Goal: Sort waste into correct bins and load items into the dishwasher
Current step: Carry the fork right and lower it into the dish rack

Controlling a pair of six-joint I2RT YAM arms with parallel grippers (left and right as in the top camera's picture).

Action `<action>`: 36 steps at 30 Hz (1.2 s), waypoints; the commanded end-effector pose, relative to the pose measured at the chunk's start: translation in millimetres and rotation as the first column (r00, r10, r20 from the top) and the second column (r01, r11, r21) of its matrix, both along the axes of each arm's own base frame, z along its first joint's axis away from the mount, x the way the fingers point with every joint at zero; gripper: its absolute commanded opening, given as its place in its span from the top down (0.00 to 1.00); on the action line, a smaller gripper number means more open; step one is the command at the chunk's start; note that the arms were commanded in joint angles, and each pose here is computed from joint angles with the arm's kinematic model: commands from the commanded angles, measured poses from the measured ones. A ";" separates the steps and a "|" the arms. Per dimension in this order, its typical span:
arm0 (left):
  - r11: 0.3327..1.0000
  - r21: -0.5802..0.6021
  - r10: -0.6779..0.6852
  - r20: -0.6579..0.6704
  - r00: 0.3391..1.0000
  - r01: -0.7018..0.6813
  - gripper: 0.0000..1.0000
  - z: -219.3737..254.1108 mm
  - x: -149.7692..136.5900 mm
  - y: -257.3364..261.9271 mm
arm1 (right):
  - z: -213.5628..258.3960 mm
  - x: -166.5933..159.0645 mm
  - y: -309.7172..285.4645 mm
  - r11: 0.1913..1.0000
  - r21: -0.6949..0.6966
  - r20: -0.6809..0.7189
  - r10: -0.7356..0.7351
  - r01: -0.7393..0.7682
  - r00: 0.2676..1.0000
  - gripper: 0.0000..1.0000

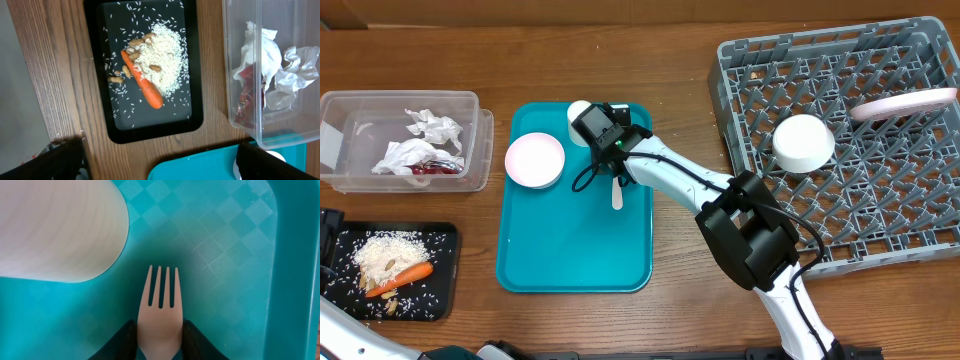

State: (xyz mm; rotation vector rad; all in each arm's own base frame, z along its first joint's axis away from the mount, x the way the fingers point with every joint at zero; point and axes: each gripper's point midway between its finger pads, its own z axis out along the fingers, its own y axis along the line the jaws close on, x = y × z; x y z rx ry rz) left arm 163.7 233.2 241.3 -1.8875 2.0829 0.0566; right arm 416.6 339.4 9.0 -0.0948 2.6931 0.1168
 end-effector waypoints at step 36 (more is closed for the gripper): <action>1.000 0.006 0.009 0.011 1.000 -0.009 0.00 3.0 -0.9 -0.3 | 234.2 58.5 -181.5 0.992 0.106 0.200 -0.082 0.062 0.976 0.75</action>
